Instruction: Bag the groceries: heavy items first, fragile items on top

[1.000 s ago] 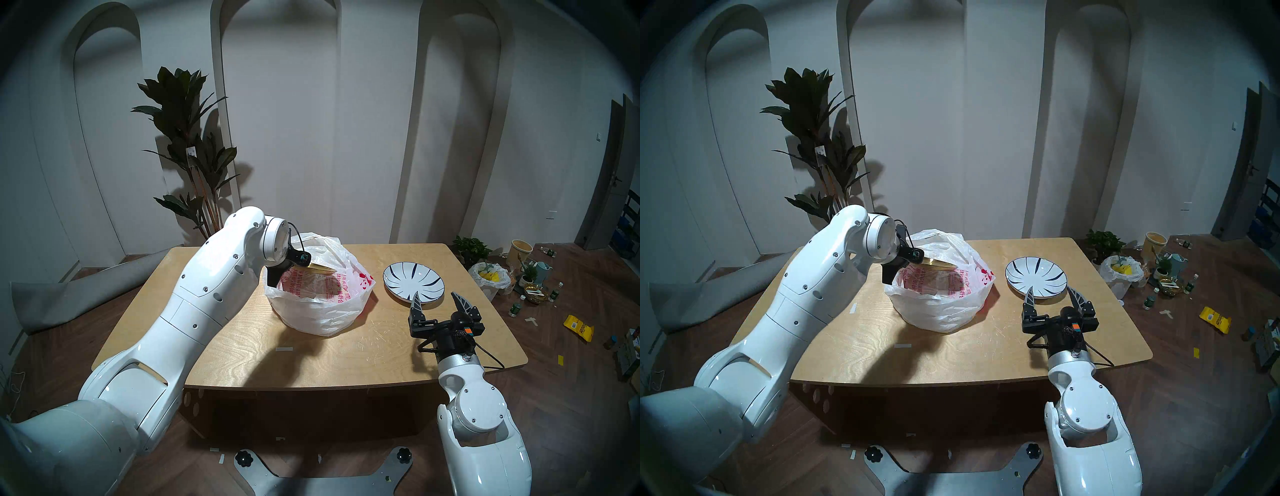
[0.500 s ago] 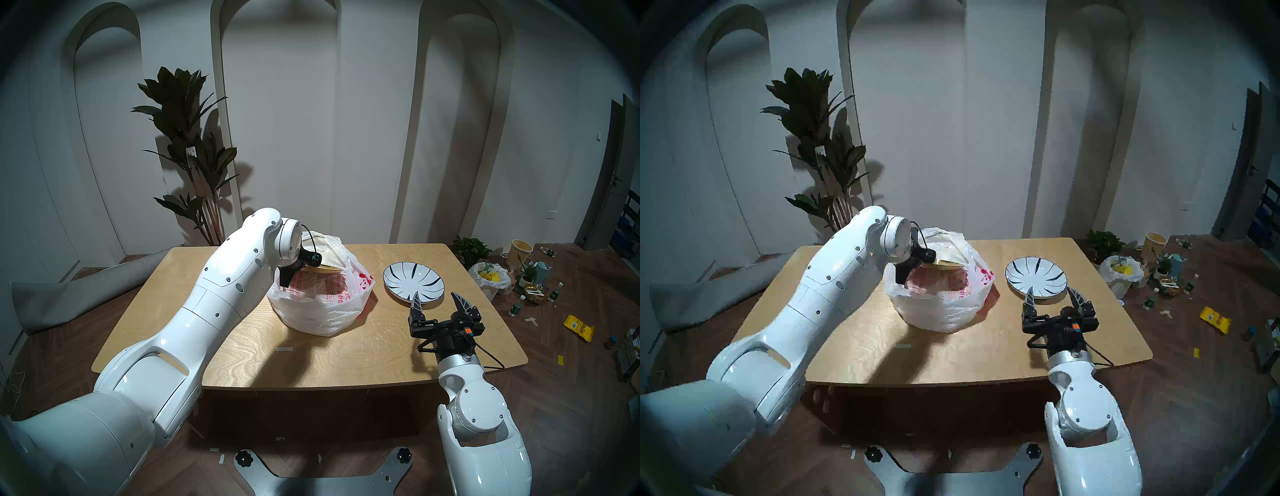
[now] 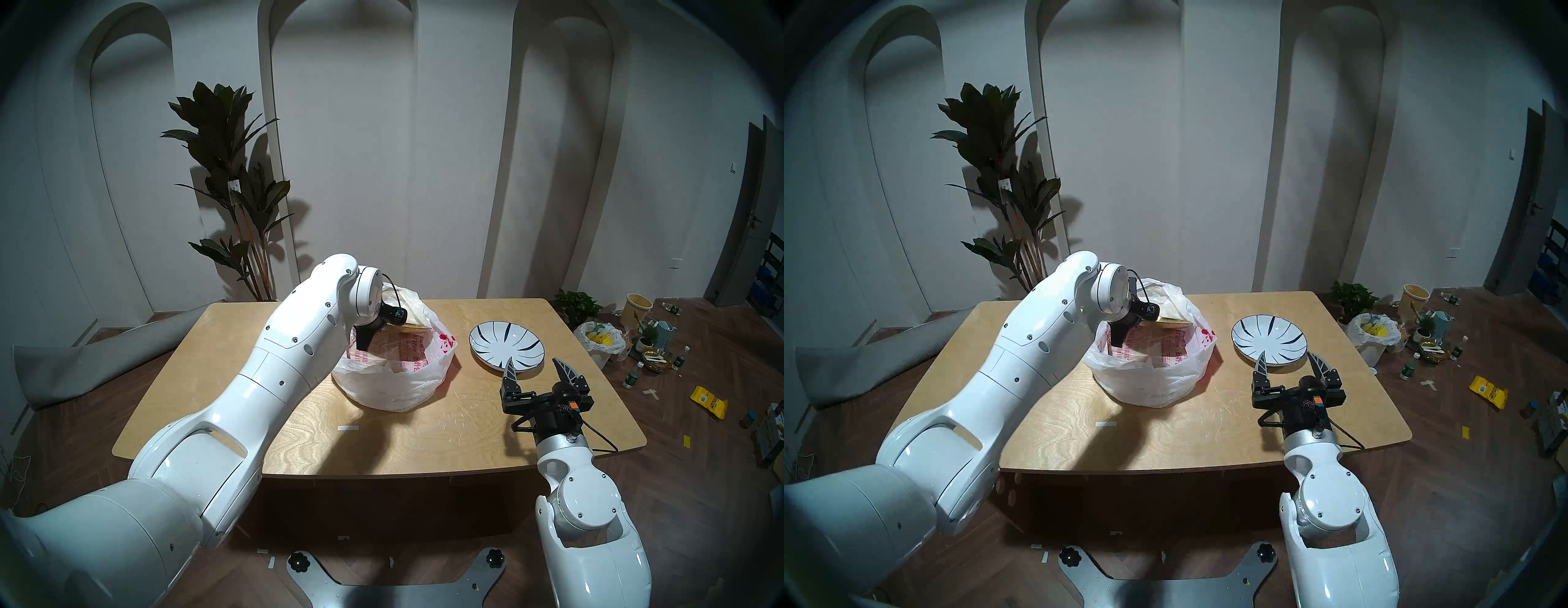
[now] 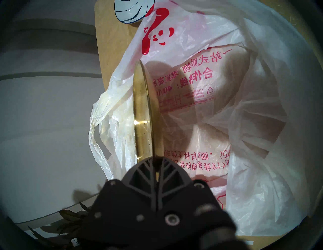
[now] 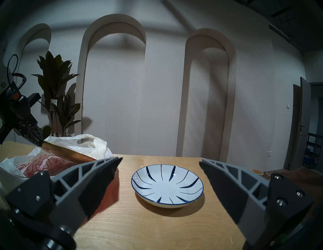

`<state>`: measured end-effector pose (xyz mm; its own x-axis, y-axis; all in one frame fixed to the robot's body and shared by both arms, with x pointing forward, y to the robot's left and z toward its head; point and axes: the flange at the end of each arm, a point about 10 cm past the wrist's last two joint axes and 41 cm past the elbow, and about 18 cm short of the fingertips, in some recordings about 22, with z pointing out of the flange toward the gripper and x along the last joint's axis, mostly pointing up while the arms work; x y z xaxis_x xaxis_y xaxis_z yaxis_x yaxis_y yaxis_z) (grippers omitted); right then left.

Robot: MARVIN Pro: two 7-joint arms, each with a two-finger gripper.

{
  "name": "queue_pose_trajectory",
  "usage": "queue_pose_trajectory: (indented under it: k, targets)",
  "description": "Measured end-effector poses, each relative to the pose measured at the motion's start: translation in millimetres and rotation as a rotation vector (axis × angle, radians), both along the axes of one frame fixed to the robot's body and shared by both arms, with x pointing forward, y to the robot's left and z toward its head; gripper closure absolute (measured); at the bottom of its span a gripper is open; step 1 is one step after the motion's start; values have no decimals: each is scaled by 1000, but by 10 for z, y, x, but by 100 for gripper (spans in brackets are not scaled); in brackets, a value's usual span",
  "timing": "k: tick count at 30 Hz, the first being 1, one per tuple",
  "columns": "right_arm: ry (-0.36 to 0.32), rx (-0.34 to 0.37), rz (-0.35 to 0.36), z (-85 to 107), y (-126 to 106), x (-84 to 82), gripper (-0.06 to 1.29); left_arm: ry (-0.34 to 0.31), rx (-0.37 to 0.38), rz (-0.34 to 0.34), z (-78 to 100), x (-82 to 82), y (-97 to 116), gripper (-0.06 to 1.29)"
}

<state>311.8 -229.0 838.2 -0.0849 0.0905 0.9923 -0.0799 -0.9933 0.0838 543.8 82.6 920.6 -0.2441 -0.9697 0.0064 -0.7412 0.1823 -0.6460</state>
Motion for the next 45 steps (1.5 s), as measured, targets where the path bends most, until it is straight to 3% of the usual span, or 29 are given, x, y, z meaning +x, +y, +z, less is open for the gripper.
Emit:
queue_pose_trajectory:
  k: [13, 28, 30, 32, 33, 40, 42, 45]
  targets:
    - [0, 0, 1, 1, 1, 0, -4, 38, -61, 23, -277, -44, -81, 126]
    - [0, 0, 1, 2, 1, 0, -4, 100, -58, 45, -324, -92, -116, 123]
    - [0, 0, 1, 2, 1, 0, -4, 103, -49, 54, -324, -91, -91, 71]
    - [0, 0, 1, 2, 1, 0, -4, 104, -44, 60, -324, -90, -70, 9]
    - [0, 0, 1, 2, 1, 0, -4, 104, -37, 69, -318, -90, -34, -2]
    - [0, 0, 1, 2, 2, 0, -4, 81, -58, 102, -147, -98, 88, -2]
    - [0, 0, 1, 1, 1, 1, -4, 62, -100, 122, 37, -90, 176, -2]
    - [0, 0, 1, -2, 1, 1, -4, 50, -126, 136, 150, -81, 238, -2]
